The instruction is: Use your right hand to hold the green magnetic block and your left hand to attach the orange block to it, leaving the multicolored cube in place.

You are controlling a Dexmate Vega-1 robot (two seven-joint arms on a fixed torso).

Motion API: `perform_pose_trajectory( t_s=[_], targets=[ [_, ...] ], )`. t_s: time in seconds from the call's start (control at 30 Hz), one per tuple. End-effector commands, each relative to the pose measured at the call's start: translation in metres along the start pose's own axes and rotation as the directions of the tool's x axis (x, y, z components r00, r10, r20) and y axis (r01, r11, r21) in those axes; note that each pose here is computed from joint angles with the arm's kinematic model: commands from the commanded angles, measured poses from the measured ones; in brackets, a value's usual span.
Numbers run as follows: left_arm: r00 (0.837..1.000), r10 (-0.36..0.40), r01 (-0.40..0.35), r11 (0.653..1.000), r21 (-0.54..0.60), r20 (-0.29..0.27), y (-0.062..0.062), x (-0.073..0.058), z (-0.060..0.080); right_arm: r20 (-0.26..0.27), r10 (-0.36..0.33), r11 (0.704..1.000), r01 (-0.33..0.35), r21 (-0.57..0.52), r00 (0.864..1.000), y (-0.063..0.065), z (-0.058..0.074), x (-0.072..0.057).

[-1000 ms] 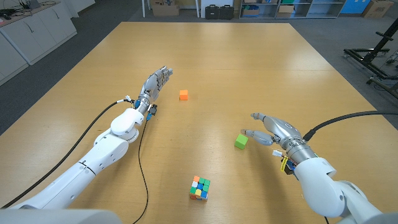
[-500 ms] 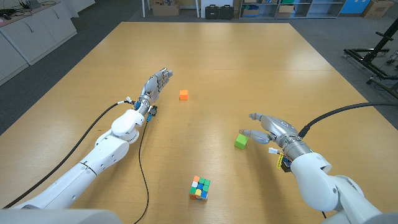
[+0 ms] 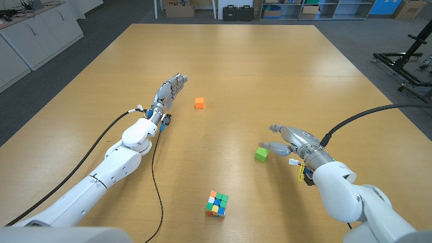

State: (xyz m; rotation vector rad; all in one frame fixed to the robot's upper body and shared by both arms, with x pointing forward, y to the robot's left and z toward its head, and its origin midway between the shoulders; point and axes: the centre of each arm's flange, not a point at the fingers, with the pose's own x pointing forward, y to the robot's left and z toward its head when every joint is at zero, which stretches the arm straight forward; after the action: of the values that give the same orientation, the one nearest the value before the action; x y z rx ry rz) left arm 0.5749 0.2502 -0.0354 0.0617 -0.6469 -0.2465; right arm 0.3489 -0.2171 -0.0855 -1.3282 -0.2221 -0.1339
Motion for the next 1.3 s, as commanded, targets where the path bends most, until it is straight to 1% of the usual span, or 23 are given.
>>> perform_pose_trajectory(
  t_s=[0.03, 0.27, 0.47, 0.6, 0.77, 0.97, 1.13, 1.3],
  targets=[
    [1.0, 0.001, -0.001, 1.0, 0.006, 0.007, 0.002, 0.0, 0.004, -0.049, 0.024, 0.998, -0.027, -0.052, 0.999, 0.003, -0.001, 0.003],
    [1.0, -0.003, 0.003, 1.0, 0.014, 0.008, 0.002, -0.001, 0.008, -0.061, 0.075, 0.995, -0.079, -0.066, 0.995, 0.005, -0.002, 0.009],
    [1.0, -0.008, 0.008, 1.0, 0.017, 0.019, 0.0, 0.0, 0.013, -0.072, 0.086, 0.992, -0.092, -0.085, 0.994, 0.005, -0.001, 0.01],
    [1.0, -0.009, 0.009, 1.0, 0.013, 0.018, 0.0, 0.001, 0.011, -0.079, 0.093, 0.989, -0.102, -0.108, 0.993, 0.006, 0.002, 0.012],
    [1.0, -0.007, 0.007, 1.0, 0.012, 0.013, 0.0, -0.002, 0.008, -0.077, 0.12, 0.985, -0.128, -0.117, 0.99, 0.007, 0.005, 0.017],
    [1.0, -0.006, 0.006, 1.0, 0.004, 0.023, -0.001, -0.005, 0.008, -0.065, 0.138, 0.98, -0.145, -0.137, 0.988, 0.008, 0.01, 0.023],
    [1.0, -0.01, 0.01, 1.0, 0.008, 0.021, -0.001, -0.006, 0.008, -0.06, 0.15, 0.976, -0.158, -0.151, 0.987, 0.012, 0.014, 0.027],
    [1.0, -0.015, 0.015, 1.0, 0.01, 0.02, -0.003, -0.005, 0.008, -0.066, 0.15, 0.972, -0.16, -0.172, 0.986, 0.017, 0.018, 0.03]
  ],
)
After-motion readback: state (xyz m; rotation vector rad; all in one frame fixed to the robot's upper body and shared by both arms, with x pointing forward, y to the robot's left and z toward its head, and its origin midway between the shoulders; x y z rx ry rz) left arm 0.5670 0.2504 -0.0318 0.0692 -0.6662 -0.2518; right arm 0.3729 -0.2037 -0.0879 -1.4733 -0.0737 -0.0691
